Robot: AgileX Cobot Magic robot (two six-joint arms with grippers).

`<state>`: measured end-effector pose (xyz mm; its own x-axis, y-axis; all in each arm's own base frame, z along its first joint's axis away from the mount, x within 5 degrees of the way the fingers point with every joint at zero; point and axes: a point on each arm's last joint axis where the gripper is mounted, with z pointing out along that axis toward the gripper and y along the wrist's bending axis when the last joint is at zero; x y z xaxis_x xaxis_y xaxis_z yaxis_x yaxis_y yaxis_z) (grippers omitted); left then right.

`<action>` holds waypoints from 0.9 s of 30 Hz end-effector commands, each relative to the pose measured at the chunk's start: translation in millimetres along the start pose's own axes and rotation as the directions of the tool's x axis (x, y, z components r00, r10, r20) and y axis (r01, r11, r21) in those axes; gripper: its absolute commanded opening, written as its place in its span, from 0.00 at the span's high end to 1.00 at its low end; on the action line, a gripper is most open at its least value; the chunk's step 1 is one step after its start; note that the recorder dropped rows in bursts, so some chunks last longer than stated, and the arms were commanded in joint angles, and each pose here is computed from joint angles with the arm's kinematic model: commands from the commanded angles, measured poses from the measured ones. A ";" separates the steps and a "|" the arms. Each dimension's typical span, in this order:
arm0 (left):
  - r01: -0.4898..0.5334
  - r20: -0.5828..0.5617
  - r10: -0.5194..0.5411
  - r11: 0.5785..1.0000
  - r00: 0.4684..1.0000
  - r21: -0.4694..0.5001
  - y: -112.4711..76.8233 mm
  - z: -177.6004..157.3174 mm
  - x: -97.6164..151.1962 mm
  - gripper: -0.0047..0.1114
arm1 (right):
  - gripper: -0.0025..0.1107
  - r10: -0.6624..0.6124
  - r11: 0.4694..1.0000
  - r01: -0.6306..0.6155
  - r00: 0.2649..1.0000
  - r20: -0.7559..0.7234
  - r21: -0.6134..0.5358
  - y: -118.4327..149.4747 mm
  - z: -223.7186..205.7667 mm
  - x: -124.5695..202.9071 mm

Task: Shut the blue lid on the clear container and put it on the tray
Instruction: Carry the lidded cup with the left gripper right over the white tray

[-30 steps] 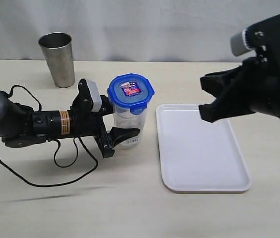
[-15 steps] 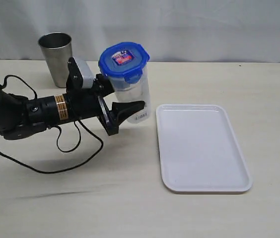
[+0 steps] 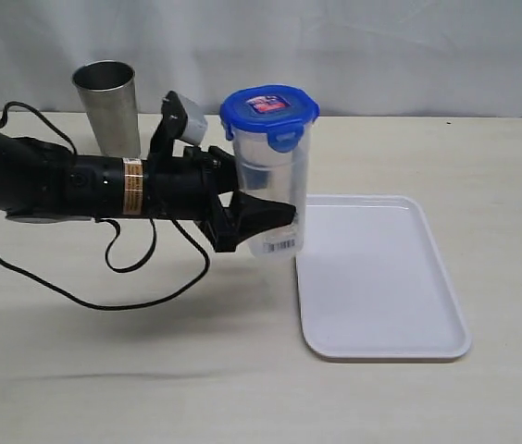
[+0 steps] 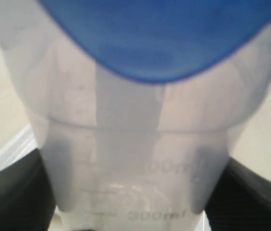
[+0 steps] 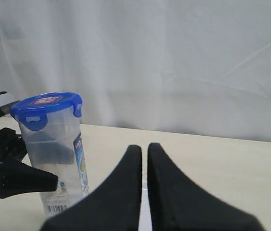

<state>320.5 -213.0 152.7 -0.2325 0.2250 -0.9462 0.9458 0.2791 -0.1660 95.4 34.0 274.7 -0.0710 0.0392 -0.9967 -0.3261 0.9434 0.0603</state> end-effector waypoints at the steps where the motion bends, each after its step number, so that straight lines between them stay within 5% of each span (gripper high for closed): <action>1: -0.081 0.052 0.077 0.994 0.996 0.067 -18.1 16.8 -18.4 0.96 | 0.94 0.003 1.000 -0.003 1.000 -0.001 -0.002 0.1 -0.6 1.2; 14: -0.156 0.098 0.152 0.987 0.984 0.038 -39.1 51.5 -46.6 0.96 | 0.94 0.003 1.000 -0.003 1.000 -0.005 -0.014 1.2 -0.6 1.6; 27: -0.105 0.162 0.111 0.993 0.981 -0.044 -17.0 70.1 -31.2 0.96 | 0.94 0.003 1.000 -0.003 1.000 -0.009 -0.027 2.4 -0.6 2.0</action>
<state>320.9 -284.5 162.8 -0.0993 0.1483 -0.9839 0.9549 0.2921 -0.0524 94.9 35.4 273.8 -0.0777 0.0367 -0.9963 -0.3415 0.9379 0.0612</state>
